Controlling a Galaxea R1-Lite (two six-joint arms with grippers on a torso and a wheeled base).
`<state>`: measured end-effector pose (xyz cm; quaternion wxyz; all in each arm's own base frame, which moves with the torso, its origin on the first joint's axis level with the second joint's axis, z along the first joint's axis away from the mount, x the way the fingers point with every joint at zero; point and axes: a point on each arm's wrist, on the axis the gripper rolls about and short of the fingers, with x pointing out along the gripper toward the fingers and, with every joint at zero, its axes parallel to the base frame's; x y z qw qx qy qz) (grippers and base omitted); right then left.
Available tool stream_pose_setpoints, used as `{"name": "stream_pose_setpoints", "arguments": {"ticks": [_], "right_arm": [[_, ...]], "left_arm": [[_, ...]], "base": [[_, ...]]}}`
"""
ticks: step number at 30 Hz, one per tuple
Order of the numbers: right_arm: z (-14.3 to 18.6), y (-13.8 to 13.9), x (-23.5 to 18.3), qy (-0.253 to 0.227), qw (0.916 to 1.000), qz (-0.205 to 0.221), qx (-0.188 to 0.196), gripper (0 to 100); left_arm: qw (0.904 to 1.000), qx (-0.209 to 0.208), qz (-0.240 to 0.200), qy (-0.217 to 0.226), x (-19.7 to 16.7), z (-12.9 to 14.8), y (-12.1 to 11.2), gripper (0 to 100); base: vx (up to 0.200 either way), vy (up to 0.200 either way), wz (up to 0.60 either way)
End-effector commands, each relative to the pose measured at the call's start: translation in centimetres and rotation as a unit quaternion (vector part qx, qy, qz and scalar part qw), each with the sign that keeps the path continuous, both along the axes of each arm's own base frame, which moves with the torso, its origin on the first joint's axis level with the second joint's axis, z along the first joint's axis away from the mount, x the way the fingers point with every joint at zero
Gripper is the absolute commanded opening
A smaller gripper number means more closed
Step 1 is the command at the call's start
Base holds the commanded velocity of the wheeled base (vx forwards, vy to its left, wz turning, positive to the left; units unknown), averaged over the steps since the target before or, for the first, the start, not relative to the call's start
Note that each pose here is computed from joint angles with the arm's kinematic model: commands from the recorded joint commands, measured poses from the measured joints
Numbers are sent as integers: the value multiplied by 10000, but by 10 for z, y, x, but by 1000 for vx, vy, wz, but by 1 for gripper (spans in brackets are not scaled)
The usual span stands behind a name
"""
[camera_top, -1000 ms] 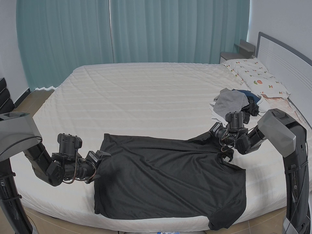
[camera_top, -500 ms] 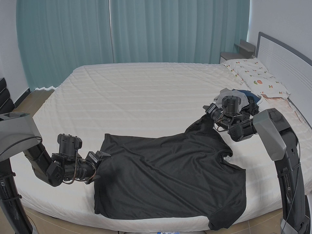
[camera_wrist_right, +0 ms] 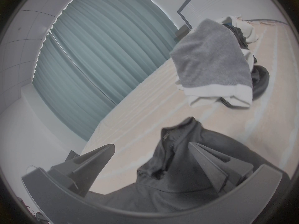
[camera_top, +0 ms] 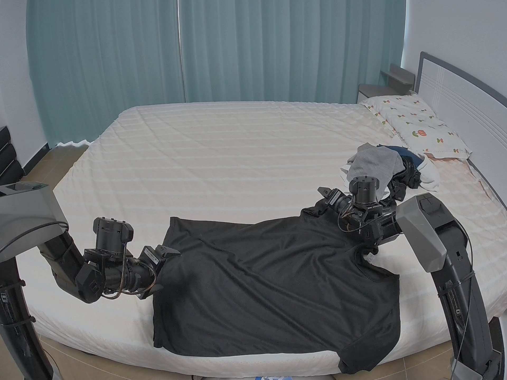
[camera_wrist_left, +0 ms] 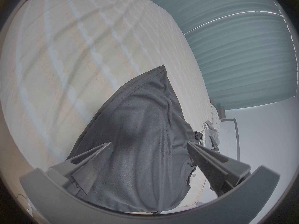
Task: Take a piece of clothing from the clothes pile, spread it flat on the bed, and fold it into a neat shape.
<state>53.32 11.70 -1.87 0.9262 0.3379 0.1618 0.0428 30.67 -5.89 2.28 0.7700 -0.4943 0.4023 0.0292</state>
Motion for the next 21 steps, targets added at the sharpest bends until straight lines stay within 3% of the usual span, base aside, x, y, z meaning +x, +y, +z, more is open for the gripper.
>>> {"name": "stream_pose_setpoints", "arguments": {"ticks": [1,9,13,16,21], "right_arm": [[-9,-3,-8,218,9998,-18,-13,100],[18,-24,-38,250,9997,-45,-11,100],[35,-49,-48,358,9993,48,81,100],[36,-63,-49,448,9990,-28,79,100],[22,-79,-55,678,9974,-40,-244,100]], "left_arm": [[10000,0,1,4,0,0,0,100],[10000,-13,3,-41,1,2,0,100],[9999,-22,58,-158,6,6,3,100],[9994,-45,127,-310,13,12,6,100],[9977,-45,309,-597,32,21,17,100]], "base": [[0,0,0],[0,0,0],[0,0,0],[0,0,0],[0,0,0]]}}
